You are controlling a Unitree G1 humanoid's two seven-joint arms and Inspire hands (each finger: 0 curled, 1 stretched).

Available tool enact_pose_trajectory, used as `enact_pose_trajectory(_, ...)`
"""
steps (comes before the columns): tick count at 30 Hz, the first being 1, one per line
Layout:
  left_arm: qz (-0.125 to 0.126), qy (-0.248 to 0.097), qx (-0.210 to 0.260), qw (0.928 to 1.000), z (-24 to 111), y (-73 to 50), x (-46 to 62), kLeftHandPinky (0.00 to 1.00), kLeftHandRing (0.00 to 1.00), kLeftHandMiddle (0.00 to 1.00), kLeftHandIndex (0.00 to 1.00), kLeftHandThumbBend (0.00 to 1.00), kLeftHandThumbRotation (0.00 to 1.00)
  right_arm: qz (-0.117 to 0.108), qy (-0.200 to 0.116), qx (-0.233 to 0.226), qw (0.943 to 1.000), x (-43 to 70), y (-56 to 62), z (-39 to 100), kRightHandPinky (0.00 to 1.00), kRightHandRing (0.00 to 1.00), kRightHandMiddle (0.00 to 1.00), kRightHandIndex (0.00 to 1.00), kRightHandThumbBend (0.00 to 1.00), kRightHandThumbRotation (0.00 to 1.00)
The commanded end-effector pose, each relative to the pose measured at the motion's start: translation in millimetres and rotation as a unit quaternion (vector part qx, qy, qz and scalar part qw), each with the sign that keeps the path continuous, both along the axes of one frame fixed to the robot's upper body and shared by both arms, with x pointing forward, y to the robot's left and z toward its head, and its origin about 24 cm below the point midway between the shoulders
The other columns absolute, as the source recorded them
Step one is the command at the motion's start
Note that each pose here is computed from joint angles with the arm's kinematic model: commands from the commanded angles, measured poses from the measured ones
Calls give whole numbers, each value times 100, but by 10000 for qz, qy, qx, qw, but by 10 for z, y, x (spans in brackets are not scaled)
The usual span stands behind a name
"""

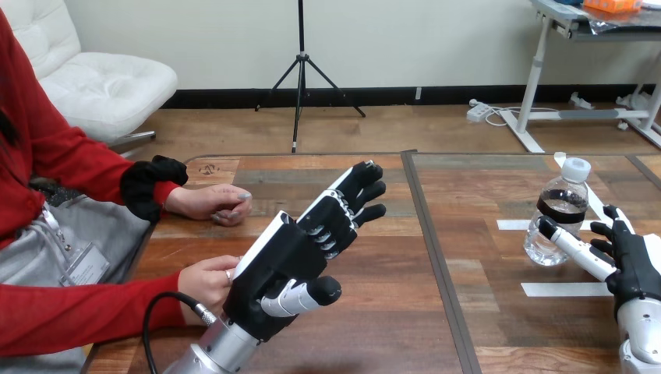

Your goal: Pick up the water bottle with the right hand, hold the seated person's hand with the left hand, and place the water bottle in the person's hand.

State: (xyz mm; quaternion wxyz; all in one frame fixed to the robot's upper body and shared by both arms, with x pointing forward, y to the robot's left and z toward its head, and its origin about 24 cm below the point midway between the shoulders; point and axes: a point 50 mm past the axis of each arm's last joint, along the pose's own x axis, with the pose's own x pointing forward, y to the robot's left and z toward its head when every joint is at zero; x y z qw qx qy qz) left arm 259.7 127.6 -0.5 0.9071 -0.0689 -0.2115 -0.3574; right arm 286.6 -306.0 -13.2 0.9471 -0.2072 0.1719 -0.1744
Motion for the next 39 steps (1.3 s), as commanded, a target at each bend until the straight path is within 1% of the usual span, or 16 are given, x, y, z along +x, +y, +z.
enact_pose_trajectory(1,139,-436,-66,9989,176,22,121,91,97,98,96,100,63,268,-429,-59,9987,268,98,263,76,88,90,97,100,54)
enact_pose_trajectory(7,194,-474,-34,9987,177,20,114,90,96,98,96,100,63,349,-389,-114,9986,294,112,282,76,88,90,97,100,55)
enact_pose_trajectory(16,186,-497,-21,9986,175,13,105,90,96,98,96,100,64,438,-368,-58,9983,329,134,303,78,88,90,98,100,55)
enact_pose_trajectory(19,161,-492,-37,9987,176,10,106,90,96,98,96,100,64,504,-348,-24,9981,348,145,314,78,88,91,98,100,54)
enact_pose_trajectory(27,154,-506,-69,9986,178,9,102,90,96,97,95,100,63,603,-338,-32,9976,387,179,340,79,89,92,98,100,53)
enact_pose_trajectory(31,141,-510,-74,9986,179,12,100,91,96,98,95,100,62,644,-287,-128,9974,413,197,356,79,89,92,98,100,53)
enact_pose_trajectory(39,183,-548,-44,9983,177,17,86,90,96,98,95,100,61,725,-302,-59,9969,468,243,392,80,89,92,98,100,52)
